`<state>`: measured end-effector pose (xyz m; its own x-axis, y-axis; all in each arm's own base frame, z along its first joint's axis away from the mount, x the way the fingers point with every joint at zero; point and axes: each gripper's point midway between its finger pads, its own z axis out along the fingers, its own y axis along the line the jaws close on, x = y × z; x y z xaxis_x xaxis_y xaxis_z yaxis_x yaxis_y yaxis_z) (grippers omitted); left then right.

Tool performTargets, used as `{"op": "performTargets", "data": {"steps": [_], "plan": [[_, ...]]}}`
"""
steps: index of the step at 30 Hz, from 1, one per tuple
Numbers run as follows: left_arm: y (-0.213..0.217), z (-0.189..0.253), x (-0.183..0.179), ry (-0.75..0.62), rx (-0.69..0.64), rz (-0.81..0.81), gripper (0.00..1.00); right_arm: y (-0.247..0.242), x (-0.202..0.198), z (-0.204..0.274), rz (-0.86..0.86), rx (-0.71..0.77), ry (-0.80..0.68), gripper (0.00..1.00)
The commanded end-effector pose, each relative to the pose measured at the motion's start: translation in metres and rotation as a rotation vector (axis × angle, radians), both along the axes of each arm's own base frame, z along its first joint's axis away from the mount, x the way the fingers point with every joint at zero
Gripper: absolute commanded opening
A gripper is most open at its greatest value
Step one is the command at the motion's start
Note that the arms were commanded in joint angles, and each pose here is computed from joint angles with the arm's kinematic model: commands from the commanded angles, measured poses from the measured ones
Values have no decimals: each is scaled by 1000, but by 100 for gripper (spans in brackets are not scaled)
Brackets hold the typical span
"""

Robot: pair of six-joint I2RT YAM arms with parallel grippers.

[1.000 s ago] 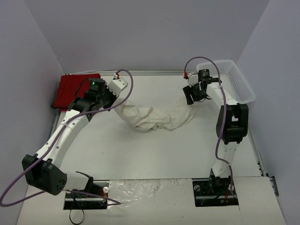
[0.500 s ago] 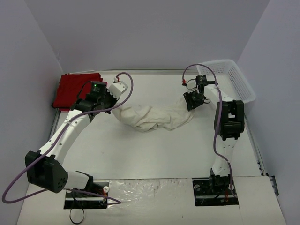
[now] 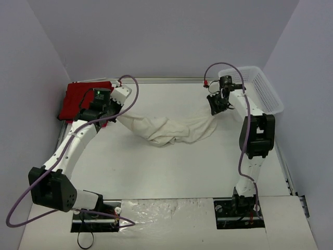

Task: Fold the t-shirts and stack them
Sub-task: Flatten out the tshirt

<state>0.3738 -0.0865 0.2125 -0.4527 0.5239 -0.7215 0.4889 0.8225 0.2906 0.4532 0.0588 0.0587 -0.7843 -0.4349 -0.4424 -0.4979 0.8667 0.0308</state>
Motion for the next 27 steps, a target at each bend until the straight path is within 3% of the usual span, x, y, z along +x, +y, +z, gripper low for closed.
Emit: {"op": "performTargets", "data": {"steps": [1, 3, 9, 18, 27], "plan": [[46, 86, 22, -244, -18, 208, 2, -11, 23, 129, -42, -27, -286, 0], [61, 119, 21, -316, -48, 253, 2, -15, 26, 177, -68, -14, -392, 0], [72, 141, -7, -354, -82, 247, 2, -13, 0, 229, -77, 28, -497, 0], [77, 102, -48, -291, -42, 225, 2, -16, -40, 195, -65, 22, -412, 0], [79, 91, -56, -277, -42, 227, 2, -16, -51, 178, -74, 38, -374, 0]]}}
